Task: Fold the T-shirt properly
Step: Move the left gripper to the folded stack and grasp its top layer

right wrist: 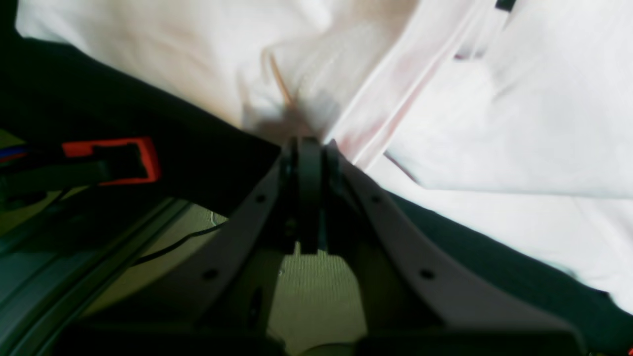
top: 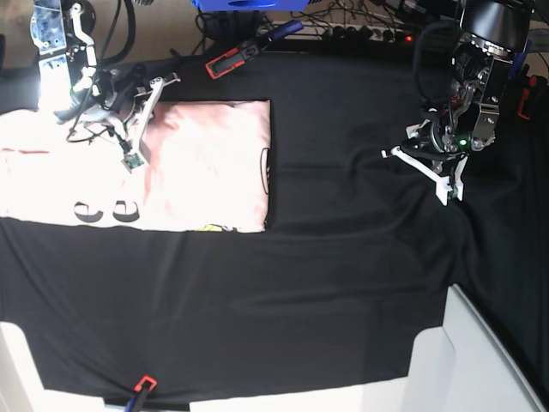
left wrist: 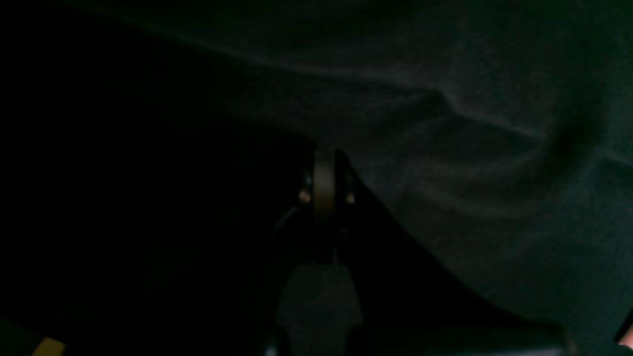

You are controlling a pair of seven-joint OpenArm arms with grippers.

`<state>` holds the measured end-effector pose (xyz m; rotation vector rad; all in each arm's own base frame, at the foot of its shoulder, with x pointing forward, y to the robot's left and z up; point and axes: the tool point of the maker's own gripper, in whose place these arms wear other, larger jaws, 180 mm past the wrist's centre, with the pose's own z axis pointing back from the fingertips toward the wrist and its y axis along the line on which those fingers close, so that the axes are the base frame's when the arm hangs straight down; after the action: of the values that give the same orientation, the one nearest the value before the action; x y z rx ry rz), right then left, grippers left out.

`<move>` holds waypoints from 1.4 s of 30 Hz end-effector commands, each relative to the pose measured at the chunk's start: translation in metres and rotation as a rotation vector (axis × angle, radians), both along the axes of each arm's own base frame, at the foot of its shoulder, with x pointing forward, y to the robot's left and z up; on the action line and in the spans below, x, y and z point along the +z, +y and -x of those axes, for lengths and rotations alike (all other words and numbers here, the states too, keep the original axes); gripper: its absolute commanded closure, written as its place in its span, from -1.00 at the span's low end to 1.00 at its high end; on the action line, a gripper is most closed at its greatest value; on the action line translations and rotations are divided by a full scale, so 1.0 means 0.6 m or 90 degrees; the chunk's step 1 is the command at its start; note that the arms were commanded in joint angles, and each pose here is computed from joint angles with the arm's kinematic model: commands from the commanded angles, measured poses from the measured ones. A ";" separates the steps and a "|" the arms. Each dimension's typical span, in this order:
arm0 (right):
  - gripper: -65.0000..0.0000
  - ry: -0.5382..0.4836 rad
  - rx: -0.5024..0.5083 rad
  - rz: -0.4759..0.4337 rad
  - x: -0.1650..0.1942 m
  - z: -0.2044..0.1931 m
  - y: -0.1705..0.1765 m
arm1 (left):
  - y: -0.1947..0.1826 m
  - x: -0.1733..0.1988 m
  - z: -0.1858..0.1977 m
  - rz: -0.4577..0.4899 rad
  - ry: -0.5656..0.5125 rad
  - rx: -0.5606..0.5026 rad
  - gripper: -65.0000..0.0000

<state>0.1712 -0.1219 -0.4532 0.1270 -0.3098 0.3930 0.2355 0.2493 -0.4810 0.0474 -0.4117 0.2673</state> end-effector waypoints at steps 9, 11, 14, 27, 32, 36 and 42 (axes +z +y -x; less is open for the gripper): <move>0.44 -0.017 -0.105 0.025 0.022 -0.021 -0.074 | 0.006 0.018 -0.020 -0.008 -0.028 -0.004 1.00; 0.08 -0.033 -0.112 0.033 0.039 -0.021 -0.083 | 0.005 0.018 -0.021 -0.007 -0.029 -0.004 1.00; -0.17 -0.065 -0.119 0.038 0.067 -0.023 -0.090 | 0.002 0.020 -0.025 -0.003 -0.033 -0.003 1.00; -0.16 -0.106 -0.160 0.051 0.083 -0.037 -0.128 | -0.171 0.074 -0.083 0.325 -0.080 0.065 -0.42; -0.16 -0.103 -0.158 0.051 0.081 -0.034 -0.128 | -0.202 0.080 -0.099 0.433 -0.065 0.096 -0.46; -0.16 -0.104 -0.158 0.050 0.081 -0.036 -0.127 | -0.229 0.066 -0.101 0.510 -0.027 0.101 -0.45; -0.16 -0.103 -0.158 0.048 0.081 -0.036 -0.126 | -0.273 0.044 -0.094 0.542 0.011 0.111 -0.45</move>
<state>0.1868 -0.1957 -0.4110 -0.0113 -0.4362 0.1609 0.2803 0.0893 -0.4676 -0.7093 -0.2244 0.6106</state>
